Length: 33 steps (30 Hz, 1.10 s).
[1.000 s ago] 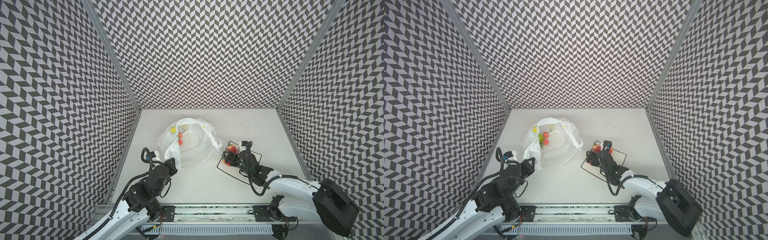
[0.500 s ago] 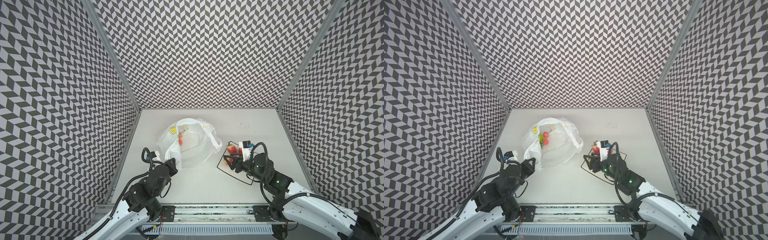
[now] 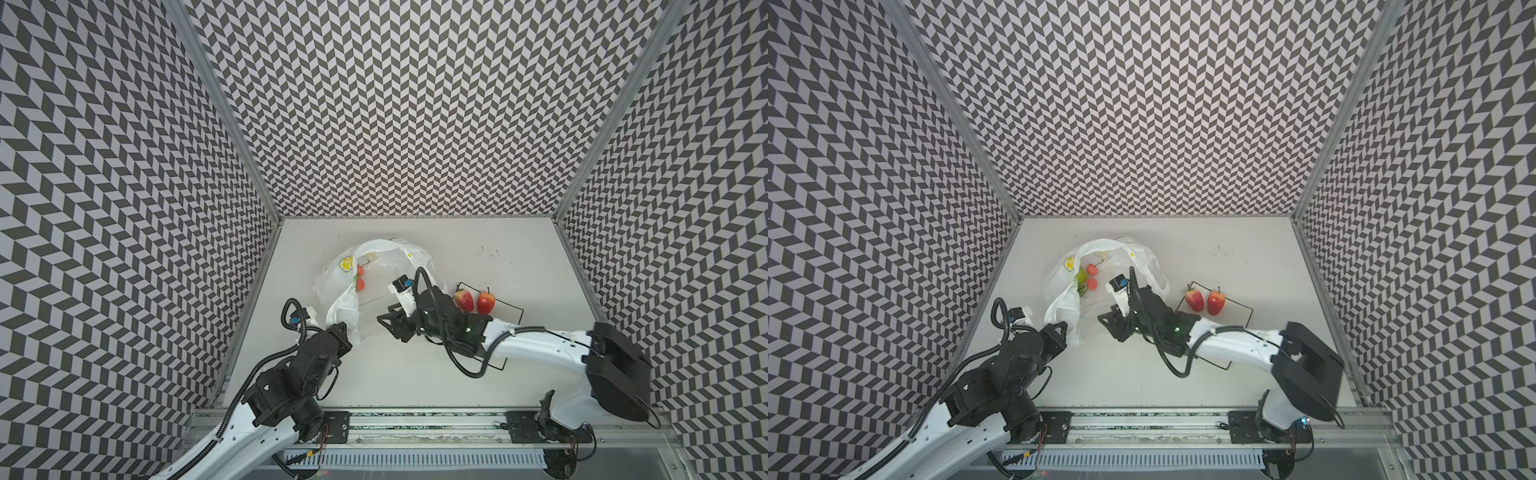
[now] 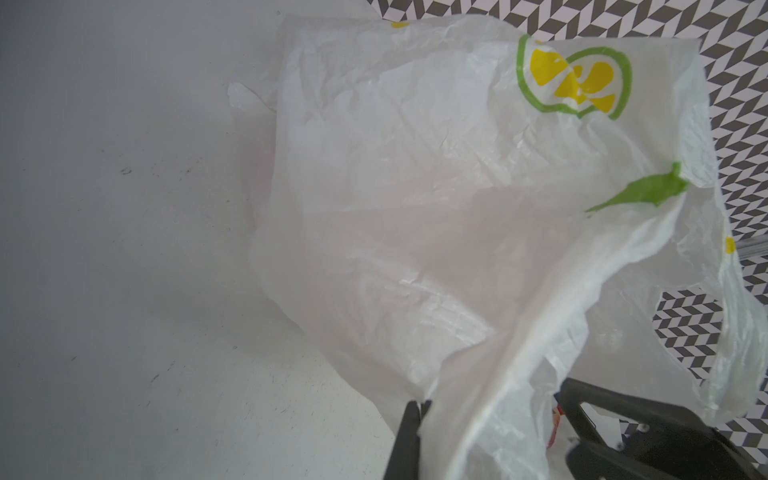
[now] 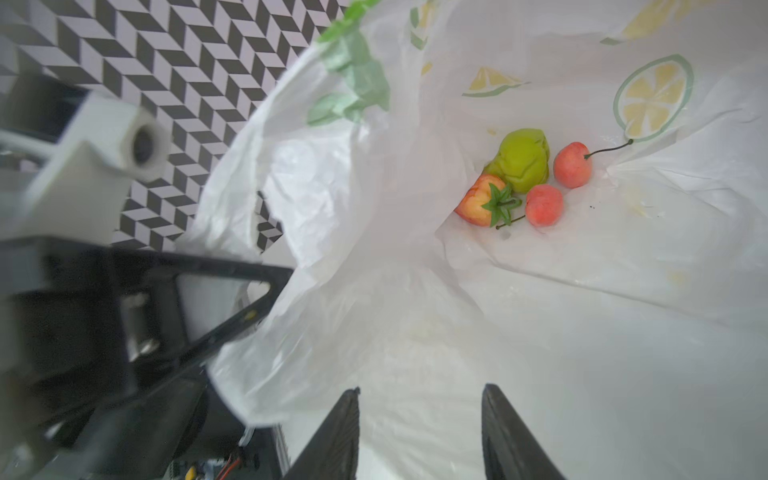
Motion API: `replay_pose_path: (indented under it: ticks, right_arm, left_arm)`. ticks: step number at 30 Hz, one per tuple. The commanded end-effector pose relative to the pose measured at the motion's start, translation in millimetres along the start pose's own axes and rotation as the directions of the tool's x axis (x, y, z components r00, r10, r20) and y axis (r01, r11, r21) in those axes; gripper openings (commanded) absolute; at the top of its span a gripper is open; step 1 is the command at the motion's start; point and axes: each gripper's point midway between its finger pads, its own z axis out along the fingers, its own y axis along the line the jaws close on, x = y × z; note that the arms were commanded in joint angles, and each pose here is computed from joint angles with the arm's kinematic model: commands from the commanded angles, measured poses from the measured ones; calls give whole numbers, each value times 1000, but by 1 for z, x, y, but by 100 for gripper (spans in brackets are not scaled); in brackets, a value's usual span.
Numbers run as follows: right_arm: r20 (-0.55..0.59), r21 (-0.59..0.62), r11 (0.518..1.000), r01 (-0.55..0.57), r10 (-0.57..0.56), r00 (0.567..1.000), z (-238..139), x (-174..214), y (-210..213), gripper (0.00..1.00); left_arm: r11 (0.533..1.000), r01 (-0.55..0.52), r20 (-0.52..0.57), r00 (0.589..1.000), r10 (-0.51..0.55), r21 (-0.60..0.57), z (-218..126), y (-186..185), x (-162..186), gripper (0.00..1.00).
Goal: Take the fake fruits out of the plastic bag
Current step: 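Move the open right gripper back into the bag opening, then lower the right gripper onto the pink peach and grasp it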
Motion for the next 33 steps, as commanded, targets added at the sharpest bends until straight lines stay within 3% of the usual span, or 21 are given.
replay_pose_path:
  ticks: [1, 9, 17, 33]
  right_arm:
    - [-5, 20, 996, -83, 83, 997, 36, -2, -3, 50]
    - [128, 175, 937, -302, 283, 951, 99, -21, -48, 61]
    - [197, 262, 824, -502, 464, 864, 137, -16, -108, 63]
    - [155, 161, 818, -553, 532, 832, 185, -18, -121, 60]
  left_arm:
    - [999, 12, 21, 1000, -12, -36, -7, 6, -7, 0]
    - [995, 36, 27, 999, -33, -97, -15, 20, -11, 0]
    - [990, 39, 32, 999, -35, -137, -19, 27, -14, 0]
    - [991, 33, 19, 999, -31, -128, -17, 25, -10, 0]
